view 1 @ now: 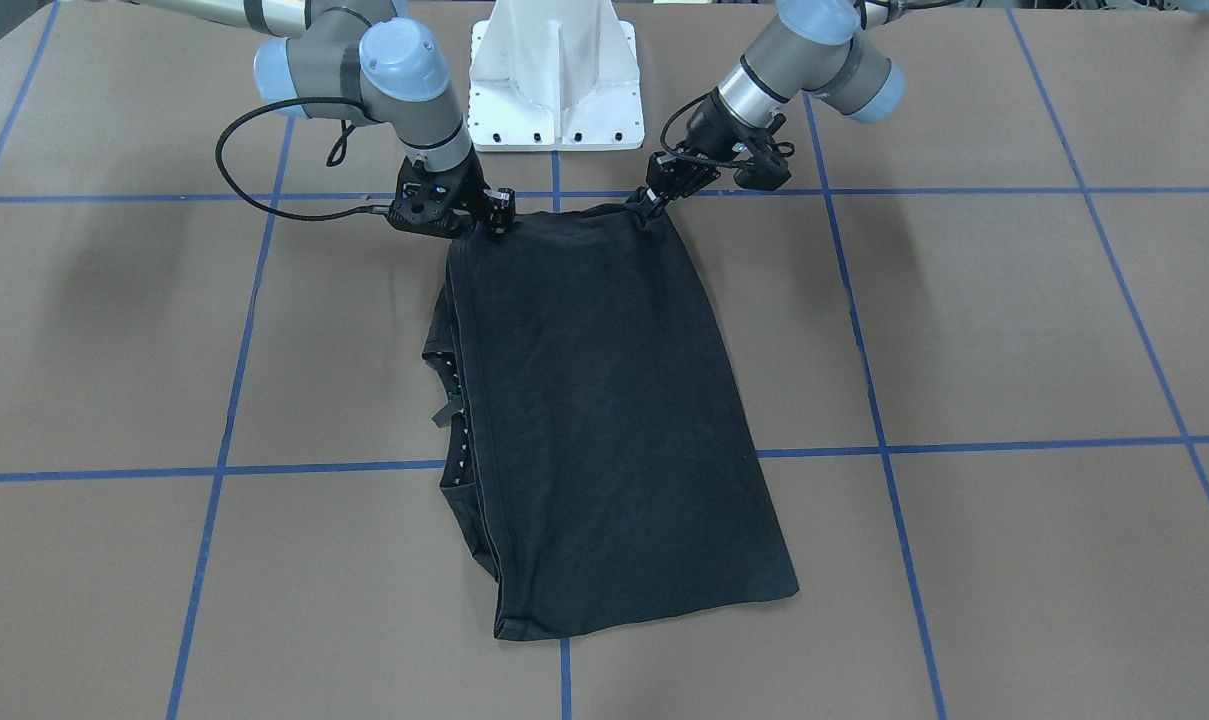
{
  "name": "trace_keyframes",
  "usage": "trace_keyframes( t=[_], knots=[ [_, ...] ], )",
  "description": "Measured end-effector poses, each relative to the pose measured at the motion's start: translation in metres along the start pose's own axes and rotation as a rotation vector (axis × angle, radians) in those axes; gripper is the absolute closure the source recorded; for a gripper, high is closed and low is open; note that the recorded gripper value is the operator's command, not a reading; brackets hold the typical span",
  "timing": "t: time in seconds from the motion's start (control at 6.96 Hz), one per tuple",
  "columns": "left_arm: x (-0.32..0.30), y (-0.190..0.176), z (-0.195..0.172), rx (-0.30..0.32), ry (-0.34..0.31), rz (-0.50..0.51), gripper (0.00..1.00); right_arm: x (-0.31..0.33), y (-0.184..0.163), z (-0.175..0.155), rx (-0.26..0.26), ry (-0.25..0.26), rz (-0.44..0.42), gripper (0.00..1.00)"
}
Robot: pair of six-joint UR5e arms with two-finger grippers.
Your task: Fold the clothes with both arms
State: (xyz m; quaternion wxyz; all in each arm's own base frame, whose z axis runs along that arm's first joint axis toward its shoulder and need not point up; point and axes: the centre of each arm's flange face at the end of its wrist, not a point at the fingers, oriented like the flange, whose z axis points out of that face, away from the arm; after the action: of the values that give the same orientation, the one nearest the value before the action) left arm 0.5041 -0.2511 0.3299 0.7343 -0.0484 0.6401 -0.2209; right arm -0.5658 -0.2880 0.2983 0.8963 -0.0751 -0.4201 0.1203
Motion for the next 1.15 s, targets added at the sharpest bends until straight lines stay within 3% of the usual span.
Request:
trace_keyframes(
  t=[0.14, 1.15],
  knots=[
    [0.0, 0.0, 0.0, 0.0, 0.0, 0.0, 1.0, 0.0, 0.0, 0.0, 0.0, 0.0, 0.0, 1.0],
    [-0.001, 0.0, 0.0, -0.001, -0.002, 0.0, 1.0, -0.006, -0.004, -0.017, 0.01, -0.021, 0.015, 1.0]
  ],
)
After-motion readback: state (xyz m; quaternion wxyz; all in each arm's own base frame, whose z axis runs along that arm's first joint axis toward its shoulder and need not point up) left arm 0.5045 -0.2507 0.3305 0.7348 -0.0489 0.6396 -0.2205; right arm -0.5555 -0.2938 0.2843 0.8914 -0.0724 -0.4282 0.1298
